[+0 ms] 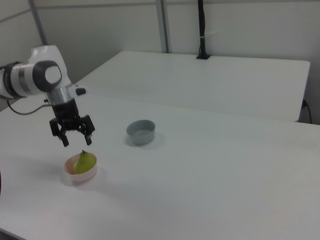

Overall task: Place the pear in the bowl
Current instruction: 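Open the gripper and raise it away from the bowl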

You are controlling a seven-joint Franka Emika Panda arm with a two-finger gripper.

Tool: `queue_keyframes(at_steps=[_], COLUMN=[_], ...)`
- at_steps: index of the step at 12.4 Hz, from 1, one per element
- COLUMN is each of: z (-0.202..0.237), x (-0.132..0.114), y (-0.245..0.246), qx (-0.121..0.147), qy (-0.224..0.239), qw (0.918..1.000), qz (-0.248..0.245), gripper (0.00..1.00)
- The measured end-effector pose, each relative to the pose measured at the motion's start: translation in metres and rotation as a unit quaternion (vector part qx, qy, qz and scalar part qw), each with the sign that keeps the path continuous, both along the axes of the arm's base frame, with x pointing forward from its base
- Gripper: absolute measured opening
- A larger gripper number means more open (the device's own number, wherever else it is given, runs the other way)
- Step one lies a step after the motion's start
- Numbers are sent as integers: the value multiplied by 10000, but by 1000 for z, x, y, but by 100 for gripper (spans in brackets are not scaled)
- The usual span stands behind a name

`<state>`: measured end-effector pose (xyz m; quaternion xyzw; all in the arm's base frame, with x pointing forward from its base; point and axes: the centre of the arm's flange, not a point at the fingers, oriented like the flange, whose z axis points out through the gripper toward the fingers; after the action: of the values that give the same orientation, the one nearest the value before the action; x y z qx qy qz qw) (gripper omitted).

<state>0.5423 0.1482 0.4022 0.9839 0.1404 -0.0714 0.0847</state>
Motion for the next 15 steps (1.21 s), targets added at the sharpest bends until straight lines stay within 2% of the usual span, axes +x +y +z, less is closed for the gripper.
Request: queue_keyframes(at_steps=[4, 7, 9, 11, 15], z=[82, 148, 180, 195, 196], x=[19, 32, 30, 24, 20], y=[-23, -61, -84, -100, -118], qx=[28, 411, 495, 502, 457], qy=[-245, -567, -838, -924, -791], qw=[9991, 9939, 9897, 9873, 9866], qz=[-340, -852, -1048, -1188, -1352], gripper=[100, 100, 100, 100, 100])
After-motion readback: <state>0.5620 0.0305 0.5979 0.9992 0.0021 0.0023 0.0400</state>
